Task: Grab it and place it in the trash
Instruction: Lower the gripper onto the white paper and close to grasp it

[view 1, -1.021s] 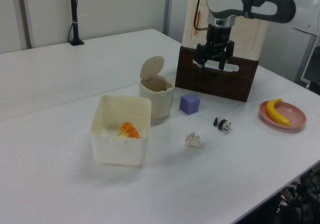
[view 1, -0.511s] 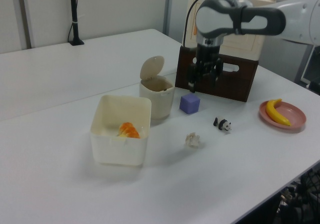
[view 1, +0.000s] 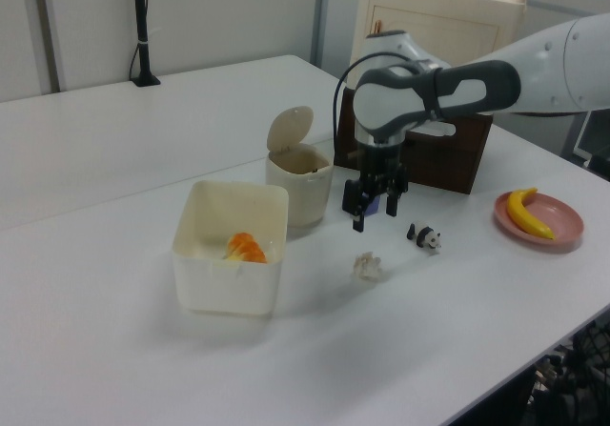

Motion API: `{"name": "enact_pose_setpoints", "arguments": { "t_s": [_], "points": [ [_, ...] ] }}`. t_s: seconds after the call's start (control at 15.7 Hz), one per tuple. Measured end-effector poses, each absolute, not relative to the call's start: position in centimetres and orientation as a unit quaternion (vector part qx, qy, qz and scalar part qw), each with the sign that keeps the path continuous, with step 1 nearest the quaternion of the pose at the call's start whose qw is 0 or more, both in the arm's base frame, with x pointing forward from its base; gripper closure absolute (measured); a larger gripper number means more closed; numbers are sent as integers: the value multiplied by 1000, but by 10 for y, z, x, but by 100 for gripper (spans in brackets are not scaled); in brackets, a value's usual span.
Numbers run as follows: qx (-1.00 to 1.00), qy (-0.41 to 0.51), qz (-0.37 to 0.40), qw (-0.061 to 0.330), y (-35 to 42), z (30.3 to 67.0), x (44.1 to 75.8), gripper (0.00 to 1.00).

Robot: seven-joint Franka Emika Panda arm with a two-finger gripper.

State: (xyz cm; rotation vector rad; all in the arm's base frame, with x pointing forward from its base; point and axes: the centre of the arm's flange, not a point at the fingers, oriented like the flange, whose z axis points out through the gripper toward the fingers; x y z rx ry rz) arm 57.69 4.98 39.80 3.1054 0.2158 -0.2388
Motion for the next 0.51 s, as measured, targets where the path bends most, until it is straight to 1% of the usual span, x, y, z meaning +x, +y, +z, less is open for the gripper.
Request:
{"name": "enact_pose_setpoints", "arguments": {
  "t_s": [0.26, 0.51],
  "points": [
    [991, 85, -98, 10, 63, 364, 569, 0],
    [991, 90, -101, 12, 64, 344, 572, 0]
  ]
}}
